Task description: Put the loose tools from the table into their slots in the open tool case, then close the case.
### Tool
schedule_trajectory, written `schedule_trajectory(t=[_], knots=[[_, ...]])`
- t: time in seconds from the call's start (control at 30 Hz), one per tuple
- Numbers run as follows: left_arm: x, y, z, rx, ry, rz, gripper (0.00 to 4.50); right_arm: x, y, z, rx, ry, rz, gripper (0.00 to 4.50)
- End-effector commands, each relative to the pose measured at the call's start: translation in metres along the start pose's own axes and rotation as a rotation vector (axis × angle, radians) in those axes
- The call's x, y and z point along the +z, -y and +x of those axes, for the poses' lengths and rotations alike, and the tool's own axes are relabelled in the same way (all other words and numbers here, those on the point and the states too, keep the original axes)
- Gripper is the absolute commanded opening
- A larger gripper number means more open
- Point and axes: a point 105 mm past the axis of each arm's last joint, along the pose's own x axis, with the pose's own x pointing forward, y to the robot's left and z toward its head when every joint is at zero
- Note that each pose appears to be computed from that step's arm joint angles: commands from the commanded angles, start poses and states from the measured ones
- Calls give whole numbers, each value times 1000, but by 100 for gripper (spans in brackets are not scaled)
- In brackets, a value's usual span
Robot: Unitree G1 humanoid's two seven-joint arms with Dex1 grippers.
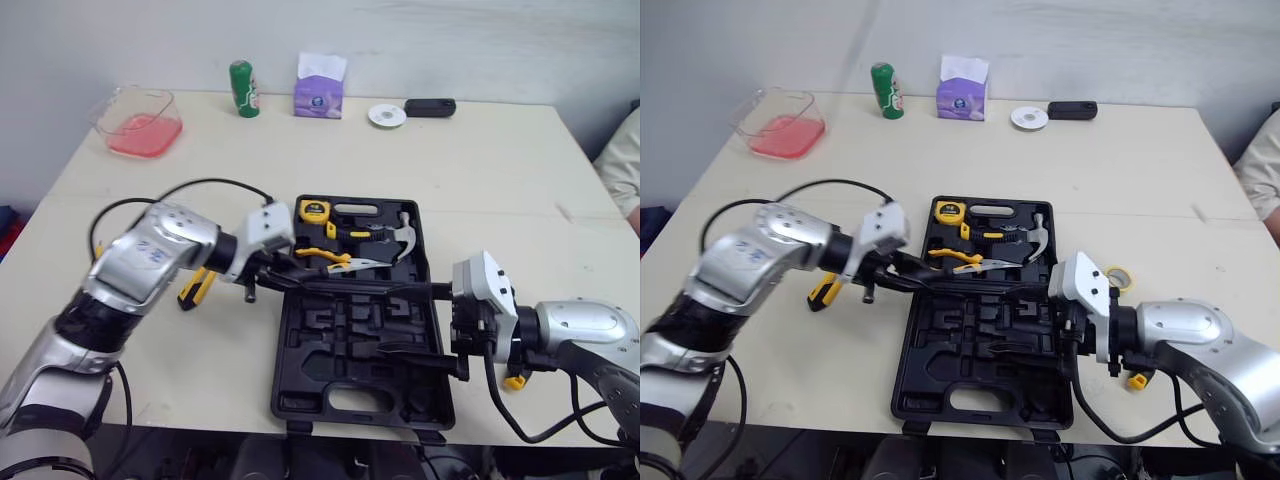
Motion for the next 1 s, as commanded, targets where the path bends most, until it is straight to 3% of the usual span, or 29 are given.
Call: schedule_trajectory(t=[0.03, 0.27, 1.0], knots=[[13, -7, 3, -14, -31, 61, 106, -15, 5, -9, -84, -51, -3, 450], [13, 1, 16, -89, -92, 146, 106, -21, 3, -16, -149, -42, 23, 450], [18, -3, 34, -24, -159, 270, 106, -31, 7, -24, -216, -52, 46, 450]])
